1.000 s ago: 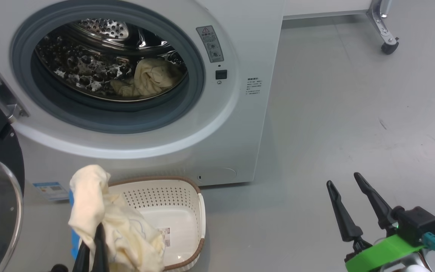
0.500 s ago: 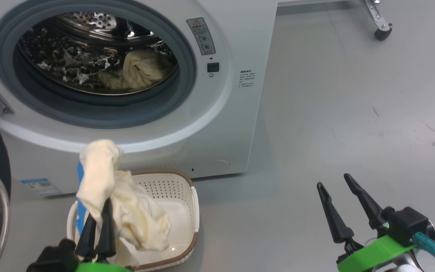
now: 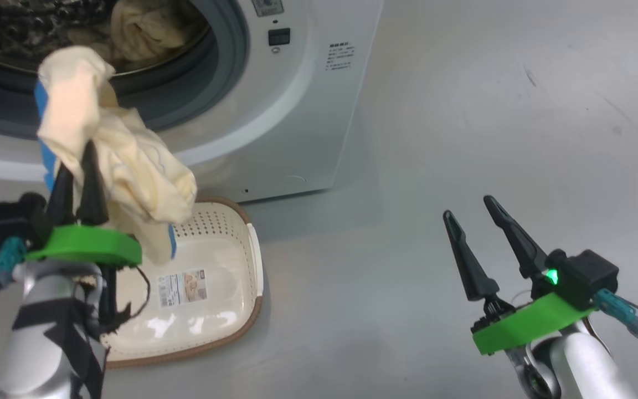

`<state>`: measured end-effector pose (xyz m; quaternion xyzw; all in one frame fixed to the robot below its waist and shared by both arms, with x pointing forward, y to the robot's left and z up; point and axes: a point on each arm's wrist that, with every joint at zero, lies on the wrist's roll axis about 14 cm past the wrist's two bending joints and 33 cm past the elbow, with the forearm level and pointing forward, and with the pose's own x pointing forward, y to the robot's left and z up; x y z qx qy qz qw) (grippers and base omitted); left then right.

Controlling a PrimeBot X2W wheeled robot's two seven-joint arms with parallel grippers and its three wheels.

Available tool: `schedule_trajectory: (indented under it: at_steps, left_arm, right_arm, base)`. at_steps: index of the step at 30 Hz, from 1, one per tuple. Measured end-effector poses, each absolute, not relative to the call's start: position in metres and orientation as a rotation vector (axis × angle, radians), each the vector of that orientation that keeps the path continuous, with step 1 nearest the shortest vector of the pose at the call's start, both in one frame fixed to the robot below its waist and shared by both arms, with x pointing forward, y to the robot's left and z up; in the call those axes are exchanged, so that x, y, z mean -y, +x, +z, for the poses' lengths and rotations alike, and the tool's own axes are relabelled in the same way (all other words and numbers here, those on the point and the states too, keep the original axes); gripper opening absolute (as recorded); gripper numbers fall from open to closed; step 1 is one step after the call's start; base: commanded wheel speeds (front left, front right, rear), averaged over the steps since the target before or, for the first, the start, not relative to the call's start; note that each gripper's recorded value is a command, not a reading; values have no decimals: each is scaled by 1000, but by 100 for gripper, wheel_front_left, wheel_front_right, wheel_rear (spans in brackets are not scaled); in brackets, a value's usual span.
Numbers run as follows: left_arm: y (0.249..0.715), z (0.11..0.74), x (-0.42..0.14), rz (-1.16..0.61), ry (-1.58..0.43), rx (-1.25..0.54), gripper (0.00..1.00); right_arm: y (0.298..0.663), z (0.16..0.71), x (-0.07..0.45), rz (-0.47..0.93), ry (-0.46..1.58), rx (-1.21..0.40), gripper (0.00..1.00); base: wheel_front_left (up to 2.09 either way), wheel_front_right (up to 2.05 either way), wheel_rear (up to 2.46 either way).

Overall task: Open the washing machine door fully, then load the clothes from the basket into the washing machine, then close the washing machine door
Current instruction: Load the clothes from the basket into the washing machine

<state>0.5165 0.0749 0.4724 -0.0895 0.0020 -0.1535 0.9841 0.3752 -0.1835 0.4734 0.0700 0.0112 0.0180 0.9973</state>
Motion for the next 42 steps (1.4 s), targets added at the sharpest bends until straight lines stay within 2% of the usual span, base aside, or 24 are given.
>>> schedule_trajectory:
  at_steps: [8, 16, 25, 42]
  left_arm:
    - [582, 440, -83, -266, -151, -75, 0]
    - [645, 419, -63, -284, -135, -102, 0]
    - [668, 407, -31, -344, -102, -125, 0]
    - [724, 441, -26, -356, -22, -27, 0]
  right_arm:
    - [401, 466, 177, 60, 142, -34, 100]
    - [405, 441, 186, 29, 145, -109, 100]
    - [409, 431, 189, 21, 150, -137, 100]
    - [404, 408, 189, 14, 144, -211, 100]
  base:
    - [0, 0, 0]
    - [0, 0, 0]
    - [0, 0, 0]
    - [0, 0, 0]
